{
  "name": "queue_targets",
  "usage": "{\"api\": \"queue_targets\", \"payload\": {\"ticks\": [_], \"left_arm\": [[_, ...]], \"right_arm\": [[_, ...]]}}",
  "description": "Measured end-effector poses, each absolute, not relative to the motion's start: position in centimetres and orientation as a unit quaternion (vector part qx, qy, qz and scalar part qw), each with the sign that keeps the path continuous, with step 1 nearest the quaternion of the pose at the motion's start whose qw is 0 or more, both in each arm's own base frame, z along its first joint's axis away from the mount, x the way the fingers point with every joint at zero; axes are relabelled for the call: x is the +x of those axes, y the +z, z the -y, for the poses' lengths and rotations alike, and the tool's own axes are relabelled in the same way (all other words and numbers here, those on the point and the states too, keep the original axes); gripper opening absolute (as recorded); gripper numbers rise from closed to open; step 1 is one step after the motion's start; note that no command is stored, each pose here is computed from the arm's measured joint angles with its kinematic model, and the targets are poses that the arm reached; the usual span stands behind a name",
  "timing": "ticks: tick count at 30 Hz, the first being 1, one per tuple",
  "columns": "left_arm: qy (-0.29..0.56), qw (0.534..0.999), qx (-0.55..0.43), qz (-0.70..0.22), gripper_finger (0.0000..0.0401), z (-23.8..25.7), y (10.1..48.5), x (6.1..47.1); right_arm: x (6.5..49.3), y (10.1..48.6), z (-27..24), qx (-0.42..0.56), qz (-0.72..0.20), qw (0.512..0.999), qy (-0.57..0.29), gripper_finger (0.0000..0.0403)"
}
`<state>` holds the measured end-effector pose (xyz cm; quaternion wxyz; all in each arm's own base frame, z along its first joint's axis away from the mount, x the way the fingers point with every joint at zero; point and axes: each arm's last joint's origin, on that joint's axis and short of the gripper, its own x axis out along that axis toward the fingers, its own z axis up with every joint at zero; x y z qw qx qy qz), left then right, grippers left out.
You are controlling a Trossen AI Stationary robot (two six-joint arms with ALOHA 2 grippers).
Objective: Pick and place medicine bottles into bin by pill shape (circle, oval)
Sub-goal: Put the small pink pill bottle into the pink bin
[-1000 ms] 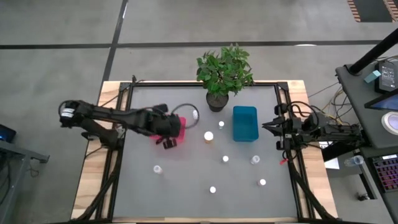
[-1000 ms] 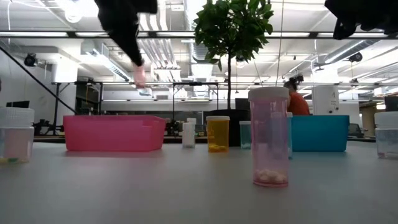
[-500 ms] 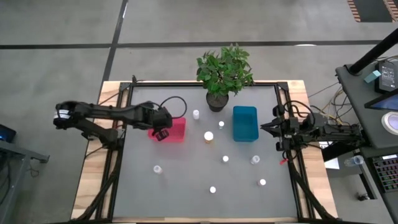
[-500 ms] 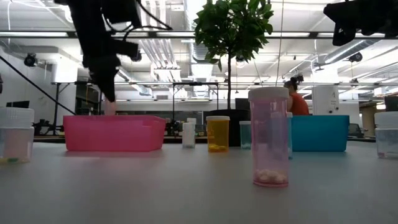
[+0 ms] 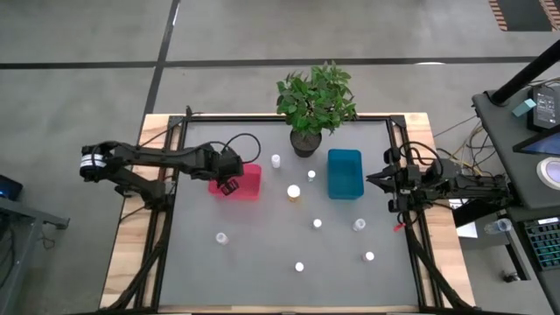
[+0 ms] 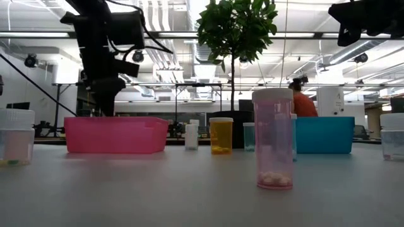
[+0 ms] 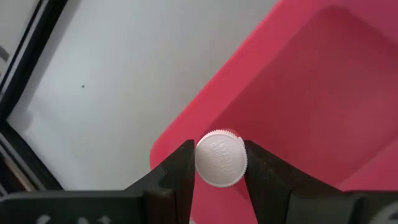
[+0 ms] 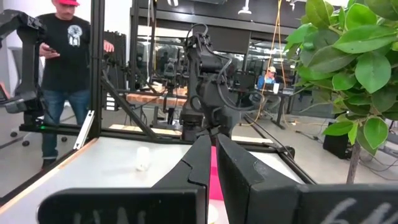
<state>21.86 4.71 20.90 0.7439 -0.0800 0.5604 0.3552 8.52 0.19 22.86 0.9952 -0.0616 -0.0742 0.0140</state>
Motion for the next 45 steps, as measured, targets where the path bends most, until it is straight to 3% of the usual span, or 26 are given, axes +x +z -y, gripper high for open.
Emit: {"api": "queue_targets", "payload": {"ticks": [35, 45], "left_arm": [[0.364, 0.732, -0.108, -0.565, 0.0105, -5.1, 19.7, 22.7], [0.356, 0.734, -0.099, -0.57, 0.0161, -5.1, 19.7, 22.7]], "right_arm": [[8.5, 22.7, -0.2, -0.062, 0.066, 0.996, 0.015, 0.0018], [8.5, 22.7, -0.2, -0.062, 0.066, 0.996, 0.015, 0.0018]]}}
